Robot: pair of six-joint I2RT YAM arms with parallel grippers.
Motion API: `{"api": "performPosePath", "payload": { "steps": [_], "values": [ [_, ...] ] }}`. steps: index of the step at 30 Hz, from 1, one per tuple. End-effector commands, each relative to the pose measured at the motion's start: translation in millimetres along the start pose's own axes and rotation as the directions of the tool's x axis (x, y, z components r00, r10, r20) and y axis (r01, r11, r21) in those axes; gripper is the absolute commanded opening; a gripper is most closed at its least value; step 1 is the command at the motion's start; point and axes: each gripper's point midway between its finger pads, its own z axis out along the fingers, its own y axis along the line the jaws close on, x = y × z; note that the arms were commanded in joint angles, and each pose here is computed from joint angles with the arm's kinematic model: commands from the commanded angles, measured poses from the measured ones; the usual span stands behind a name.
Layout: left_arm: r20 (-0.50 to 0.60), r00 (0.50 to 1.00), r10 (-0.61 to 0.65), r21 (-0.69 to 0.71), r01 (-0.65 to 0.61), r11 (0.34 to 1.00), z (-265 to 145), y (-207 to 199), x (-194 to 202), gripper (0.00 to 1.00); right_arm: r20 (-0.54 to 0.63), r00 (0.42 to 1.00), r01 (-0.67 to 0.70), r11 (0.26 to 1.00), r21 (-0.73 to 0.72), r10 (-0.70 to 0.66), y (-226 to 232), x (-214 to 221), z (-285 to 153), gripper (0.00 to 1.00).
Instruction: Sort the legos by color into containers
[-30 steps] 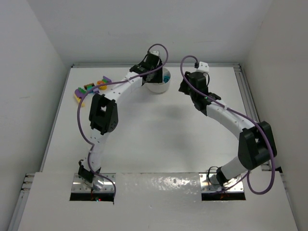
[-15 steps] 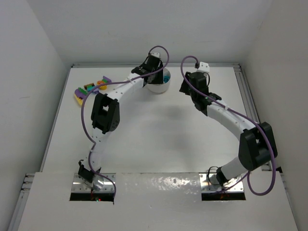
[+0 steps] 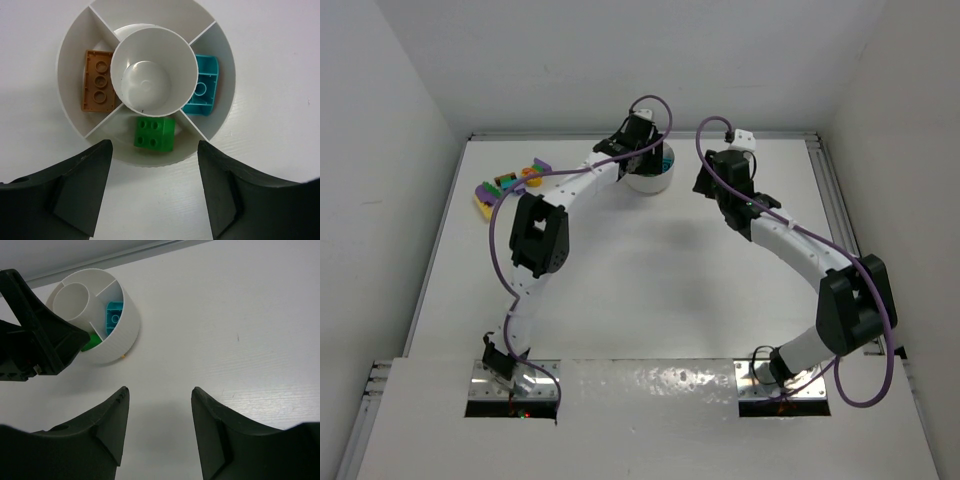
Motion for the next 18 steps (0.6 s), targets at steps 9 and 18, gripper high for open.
{"api": "performPosePath", "payload": {
  "steps": [9,18],
  "values": [
    [0.194,0.981,-0.011,0.088,-0.007,0.996,-52,-15,-88,0.68,0.032,0.999,0.034,0.997,-0.071,-0.031,12,-21,-12,0.52],
    [0.249,0.965,0.078,-0.218,-0.022,0.976,-138,152,-144,0.77,-0.006,0.994,0.104,0.964,-0.245,-0.109,42,-17,-19,0.53]
  ]
}}
